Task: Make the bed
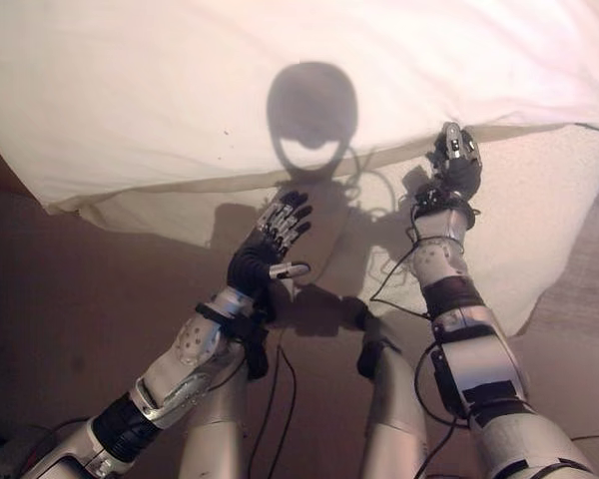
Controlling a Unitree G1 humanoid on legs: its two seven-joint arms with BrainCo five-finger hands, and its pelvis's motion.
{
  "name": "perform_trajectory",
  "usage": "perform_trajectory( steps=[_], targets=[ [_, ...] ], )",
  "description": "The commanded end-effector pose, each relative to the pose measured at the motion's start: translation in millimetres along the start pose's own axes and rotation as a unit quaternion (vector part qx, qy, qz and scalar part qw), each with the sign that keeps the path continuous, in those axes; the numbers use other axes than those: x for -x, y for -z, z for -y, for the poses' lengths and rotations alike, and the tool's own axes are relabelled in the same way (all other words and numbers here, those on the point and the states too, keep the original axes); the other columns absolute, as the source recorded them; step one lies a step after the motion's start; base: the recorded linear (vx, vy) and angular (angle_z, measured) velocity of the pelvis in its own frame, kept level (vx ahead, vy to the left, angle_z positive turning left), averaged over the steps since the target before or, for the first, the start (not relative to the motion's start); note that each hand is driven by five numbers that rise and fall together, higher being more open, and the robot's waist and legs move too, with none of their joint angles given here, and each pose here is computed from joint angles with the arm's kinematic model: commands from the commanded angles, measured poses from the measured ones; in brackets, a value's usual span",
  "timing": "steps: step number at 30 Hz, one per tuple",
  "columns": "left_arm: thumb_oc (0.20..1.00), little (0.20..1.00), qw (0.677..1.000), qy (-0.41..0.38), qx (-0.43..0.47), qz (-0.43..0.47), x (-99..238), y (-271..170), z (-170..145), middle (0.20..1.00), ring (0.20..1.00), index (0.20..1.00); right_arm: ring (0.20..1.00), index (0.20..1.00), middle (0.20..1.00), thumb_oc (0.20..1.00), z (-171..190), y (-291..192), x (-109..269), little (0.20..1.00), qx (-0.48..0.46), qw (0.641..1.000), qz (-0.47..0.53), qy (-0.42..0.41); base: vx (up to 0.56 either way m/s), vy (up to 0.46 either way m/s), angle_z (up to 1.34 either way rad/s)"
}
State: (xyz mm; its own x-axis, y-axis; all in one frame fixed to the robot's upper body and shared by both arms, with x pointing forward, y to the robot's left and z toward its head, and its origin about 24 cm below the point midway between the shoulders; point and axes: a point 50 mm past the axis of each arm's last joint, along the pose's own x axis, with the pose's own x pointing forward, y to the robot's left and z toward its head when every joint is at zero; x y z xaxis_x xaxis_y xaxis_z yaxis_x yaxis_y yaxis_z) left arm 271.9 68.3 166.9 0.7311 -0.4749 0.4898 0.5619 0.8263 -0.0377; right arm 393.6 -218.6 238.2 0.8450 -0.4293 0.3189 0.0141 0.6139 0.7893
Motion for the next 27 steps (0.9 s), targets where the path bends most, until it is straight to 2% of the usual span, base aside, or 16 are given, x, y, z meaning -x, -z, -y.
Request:
perform_trajectory(
  steps=[1, 9, 27],
  targets=[
    [1.000, 1.000, 0.997, 0.025, 0.005, 0.078, 0, -27, 10, 1.000, 1.000, 1.000, 1.000, 1.000, 1.000, 1.000, -31, -24, 1, 1.000, -0.030, 0.994, 0.063, -0.080, 0.00, 0.000, 0.00],
    [1.000, 1.000, 0.997, 0.032, 0.005, 0.072, 7, -28, 6, 1.000, 1.000, 1.000, 1.000, 1.000, 1.000, 1.000, -59, -35, 6, 1.000, -0.069, 0.984, 0.084, -0.142, 0.00, 0.000, 0.00],
    [1.000, 1.000, 0.997, 0.027, 0.003, 0.071, 11, -29, 1, 1.000, 1.000, 1.000, 1.000, 1.000, 1.000, 1.000, -76, -32, 20, 1.000, -0.159, 0.964, 0.087, -0.193, 0.00, 0.000, 0.00]
  ],
)
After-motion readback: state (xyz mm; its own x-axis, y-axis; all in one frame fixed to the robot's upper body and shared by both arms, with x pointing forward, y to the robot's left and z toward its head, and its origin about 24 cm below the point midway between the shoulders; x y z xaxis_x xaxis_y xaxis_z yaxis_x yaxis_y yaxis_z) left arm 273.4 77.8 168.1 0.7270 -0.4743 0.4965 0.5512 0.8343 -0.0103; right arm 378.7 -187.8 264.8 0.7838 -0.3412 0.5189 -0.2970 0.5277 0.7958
